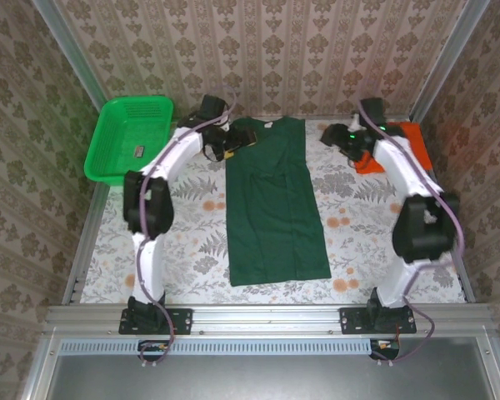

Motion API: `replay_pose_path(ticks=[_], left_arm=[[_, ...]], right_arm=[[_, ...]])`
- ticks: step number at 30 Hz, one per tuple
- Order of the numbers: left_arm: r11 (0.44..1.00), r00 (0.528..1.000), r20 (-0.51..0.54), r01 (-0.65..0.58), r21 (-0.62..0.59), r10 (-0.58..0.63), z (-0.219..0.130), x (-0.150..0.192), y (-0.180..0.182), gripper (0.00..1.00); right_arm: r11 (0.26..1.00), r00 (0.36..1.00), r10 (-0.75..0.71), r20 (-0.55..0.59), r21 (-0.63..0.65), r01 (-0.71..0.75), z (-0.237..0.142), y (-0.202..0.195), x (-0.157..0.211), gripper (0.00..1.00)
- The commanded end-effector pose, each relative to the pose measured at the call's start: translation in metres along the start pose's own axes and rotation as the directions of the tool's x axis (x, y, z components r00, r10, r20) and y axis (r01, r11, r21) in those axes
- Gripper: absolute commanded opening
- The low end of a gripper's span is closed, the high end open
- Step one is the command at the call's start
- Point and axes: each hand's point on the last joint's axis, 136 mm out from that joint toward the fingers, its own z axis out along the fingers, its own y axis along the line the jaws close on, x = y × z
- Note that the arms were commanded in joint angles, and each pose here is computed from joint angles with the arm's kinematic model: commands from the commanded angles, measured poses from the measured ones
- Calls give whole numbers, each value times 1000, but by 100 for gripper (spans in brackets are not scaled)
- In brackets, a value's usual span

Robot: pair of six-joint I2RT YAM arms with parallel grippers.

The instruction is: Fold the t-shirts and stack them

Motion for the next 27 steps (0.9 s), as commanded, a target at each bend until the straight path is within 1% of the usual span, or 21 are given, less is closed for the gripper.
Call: replay_pose_path(ticks=[1,4,5,8,9,10,11,12,14,15,16,20,22,23,24,27], left_arm=[[999,994,-98,-34,41,38,-20,61,6,74],[1000,965,-262,-22,20,26,-31,143,35,64],[999,942,-331,-44,24,49,-34,179,36,62],[999,885,-465,-35,0,31,-49,257,62,55],[999,872,-490,-35,-12,24,-54,275,70,54],[999,859,-511,-30,-21,16,-60,293,77,54],[999,852,-524,-35,-33,12,-64,307,84,54],[998,848,-530,-32,-46,3,-69,318,91,54],[999,839,-543,9,-46,-32,-73,336,97,54],[999,839,-543,16,-43,-37,-73,342,99,54],[999,841,-540,18,-41,-37,-72,347,100,54],[998,837,-544,51,-27,-58,-64,359,107,55],[998,835,-548,47,-37,-60,-60,363,111,55],[998,835,-546,49,-40,-63,-59,364,113,55],[998,837,-544,51,-41,-65,-57,364,114,55],[996,840,-536,83,-28,-85,-51,365,113,53]], right_arm=[[1000,988,-14,-154,21,17,-14,-29,78,72],[999,949,45,-311,13,-43,-32,-55,164,67],[997,926,73,-370,14,-73,-38,-63,194,65],[990,862,134,-489,32,-135,-55,-81,265,59],[989,855,142,-499,27,-148,-58,-81,278,57],[995,862,77,-500,-22,-102,-61,-68,288,57],[998,870,30,-491,-29,-51,-64,-59,293,57],[1000,874,26,-485,1,-30,-66,-61,296,58],[991,857,112,-504,120,-59,-67,-80,309,53],[982,851,148,-503,176,-67,-67,-91,314,53],[976,848,178,-499,198,-89,-66,-98,320,52],[959,878,265,-398,205,-196,-65,-112,326,52],[953,884,294,-363,179,-243,-61,-116,329,52],[953,885,298,-357,158,-257,-58,-116,331,51],[950,883,308,-354,164,-266,-55,-119,333,50],[950,871,313,-379,141,-280,-45,-118,340,49]])
